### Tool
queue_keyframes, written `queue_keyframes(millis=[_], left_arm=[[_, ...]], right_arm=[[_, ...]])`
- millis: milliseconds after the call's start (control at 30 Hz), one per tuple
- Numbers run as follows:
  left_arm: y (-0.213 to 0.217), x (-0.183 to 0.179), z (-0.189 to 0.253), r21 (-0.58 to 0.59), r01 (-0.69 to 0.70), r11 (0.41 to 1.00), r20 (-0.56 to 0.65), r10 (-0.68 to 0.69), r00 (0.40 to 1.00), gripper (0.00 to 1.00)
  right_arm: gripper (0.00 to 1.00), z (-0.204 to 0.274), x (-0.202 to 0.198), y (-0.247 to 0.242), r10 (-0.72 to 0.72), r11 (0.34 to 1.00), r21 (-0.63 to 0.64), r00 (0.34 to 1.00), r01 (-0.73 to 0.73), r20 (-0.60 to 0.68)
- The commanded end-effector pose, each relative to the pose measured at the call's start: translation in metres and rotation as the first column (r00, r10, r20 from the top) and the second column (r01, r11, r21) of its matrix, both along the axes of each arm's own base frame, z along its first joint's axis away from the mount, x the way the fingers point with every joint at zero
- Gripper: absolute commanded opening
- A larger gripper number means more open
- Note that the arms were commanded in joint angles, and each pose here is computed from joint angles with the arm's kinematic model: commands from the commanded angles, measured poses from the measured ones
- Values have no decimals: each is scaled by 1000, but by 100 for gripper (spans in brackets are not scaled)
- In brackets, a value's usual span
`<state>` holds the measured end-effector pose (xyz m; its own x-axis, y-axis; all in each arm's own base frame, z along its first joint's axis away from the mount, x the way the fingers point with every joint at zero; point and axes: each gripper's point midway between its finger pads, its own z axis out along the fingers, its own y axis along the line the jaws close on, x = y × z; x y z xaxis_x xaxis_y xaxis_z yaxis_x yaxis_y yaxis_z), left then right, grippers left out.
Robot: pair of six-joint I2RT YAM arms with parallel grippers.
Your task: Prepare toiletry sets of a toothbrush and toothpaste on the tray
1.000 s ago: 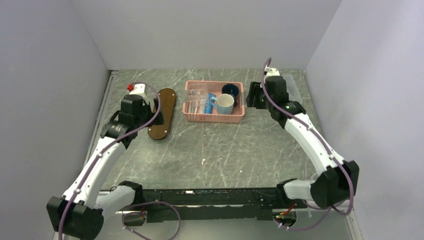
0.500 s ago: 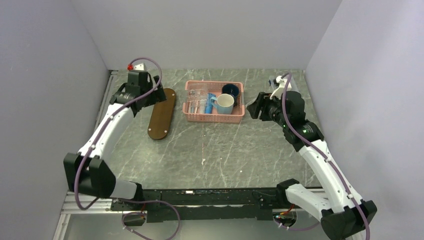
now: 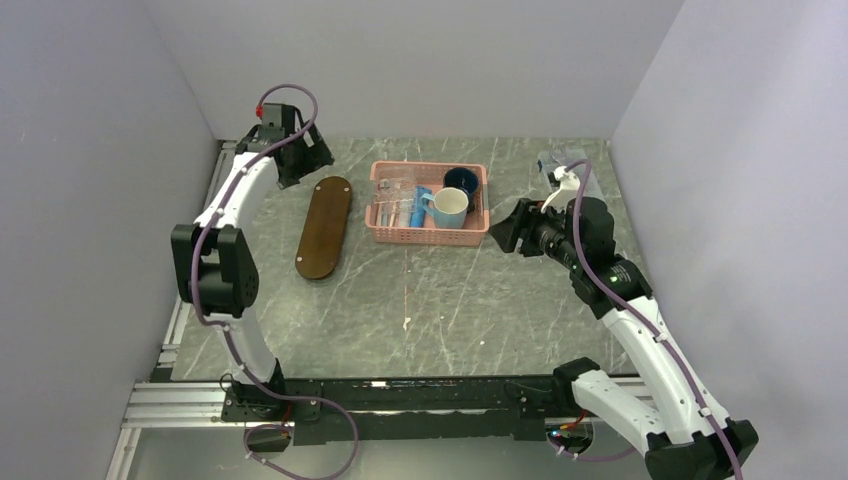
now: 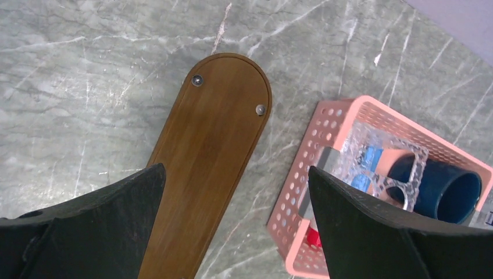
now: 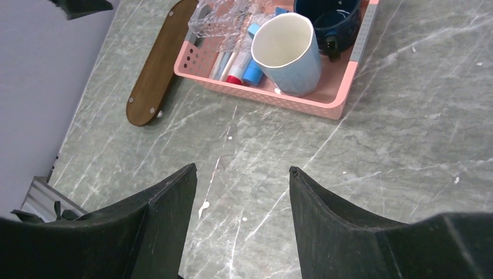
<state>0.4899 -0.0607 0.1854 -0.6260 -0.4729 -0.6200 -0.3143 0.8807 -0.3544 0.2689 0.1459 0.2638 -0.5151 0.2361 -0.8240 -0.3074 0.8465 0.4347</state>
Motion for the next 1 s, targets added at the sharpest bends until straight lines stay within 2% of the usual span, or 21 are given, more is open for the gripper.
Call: queue_keyframes(millis=[0,267,633,967], left_arm=[[2,19,-4,-96,-41,995,-19,39,999,99],[20,55,-37,-170,-124,978,-72,113,991,99],[20,98,-84,-262,-129,956,-116,101,988,99],[10,112,-114,-305,-95,948,-135,56,989,97]], right_arm=[[62,12,-6,8,35,998,52,999,-36,37],[63,3,-4,11,46,998,49,999,-47,21],[64,-8,2,16,55,997,56,998,-56,5],[64,-23,8,18,59,997,45,998,-58,-22]])
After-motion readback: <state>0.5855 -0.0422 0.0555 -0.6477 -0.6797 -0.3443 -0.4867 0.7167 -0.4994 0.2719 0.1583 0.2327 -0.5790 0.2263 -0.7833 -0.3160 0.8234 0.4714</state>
